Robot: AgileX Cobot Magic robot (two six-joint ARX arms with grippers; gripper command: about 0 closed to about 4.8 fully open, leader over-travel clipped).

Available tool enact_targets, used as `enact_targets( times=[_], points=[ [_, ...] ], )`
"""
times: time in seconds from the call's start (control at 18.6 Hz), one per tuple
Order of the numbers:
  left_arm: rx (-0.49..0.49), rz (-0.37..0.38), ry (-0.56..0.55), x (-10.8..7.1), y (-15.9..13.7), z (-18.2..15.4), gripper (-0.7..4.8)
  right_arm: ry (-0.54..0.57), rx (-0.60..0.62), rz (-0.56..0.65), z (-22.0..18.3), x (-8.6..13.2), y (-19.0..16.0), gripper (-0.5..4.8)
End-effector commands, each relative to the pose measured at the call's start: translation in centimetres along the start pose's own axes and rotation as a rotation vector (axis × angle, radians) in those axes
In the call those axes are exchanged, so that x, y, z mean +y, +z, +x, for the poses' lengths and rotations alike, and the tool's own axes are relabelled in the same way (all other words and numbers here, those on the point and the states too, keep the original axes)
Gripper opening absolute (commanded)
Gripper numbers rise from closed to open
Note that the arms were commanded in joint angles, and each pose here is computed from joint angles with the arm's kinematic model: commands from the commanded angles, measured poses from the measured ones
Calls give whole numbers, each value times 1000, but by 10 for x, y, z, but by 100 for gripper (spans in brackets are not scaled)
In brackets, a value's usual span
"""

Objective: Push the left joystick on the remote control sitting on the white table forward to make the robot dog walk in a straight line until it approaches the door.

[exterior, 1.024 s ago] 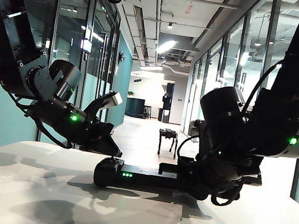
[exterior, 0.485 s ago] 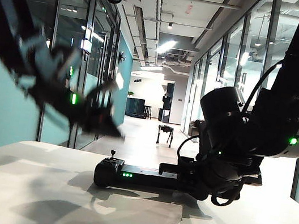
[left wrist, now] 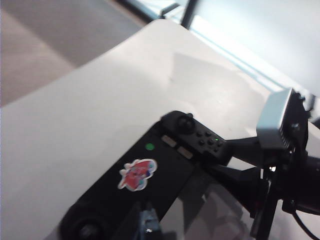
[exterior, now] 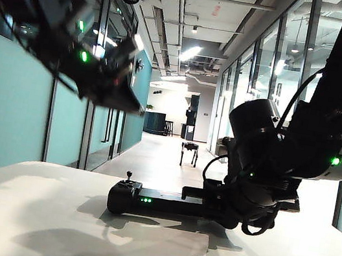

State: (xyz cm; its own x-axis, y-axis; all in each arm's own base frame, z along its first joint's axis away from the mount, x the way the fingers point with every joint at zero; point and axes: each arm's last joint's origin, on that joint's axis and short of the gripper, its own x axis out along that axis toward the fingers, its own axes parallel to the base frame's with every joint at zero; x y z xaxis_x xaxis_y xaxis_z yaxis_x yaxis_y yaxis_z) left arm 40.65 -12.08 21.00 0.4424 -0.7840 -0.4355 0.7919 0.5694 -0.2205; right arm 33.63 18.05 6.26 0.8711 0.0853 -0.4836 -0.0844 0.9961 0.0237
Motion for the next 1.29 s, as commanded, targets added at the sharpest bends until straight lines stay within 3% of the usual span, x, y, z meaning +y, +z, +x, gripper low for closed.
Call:
enact_targets(
  times=[0.05, 0.43, 0.81, 0.92, 0.97, 1.29],
  points=[
    [18, -4, 69, -13, 17, -21, -6, 6, -40, 9, -1, 2, 7, 144],
    [65, -61, 247, -50, 45, -75, -6, 6, -40, 5, -1, 2, 7, 144],
    [20, -30, 264, -72, 61, -104, -6, 17, -35, 4, -1, 2, 6, 151],
    [21, -31, 263, -74, 62, -107, -6, 13, -22, -1, -1, 2, 5, 252],
    [20, -30, 263, -75, 62, -108, -6, 11, -12, -5, -1, 1, 4, 267],
    [7, -22, 271, -82, 66, -117, -6, 0, 31, -22, -3, 0, 4, 266]
  ],
)
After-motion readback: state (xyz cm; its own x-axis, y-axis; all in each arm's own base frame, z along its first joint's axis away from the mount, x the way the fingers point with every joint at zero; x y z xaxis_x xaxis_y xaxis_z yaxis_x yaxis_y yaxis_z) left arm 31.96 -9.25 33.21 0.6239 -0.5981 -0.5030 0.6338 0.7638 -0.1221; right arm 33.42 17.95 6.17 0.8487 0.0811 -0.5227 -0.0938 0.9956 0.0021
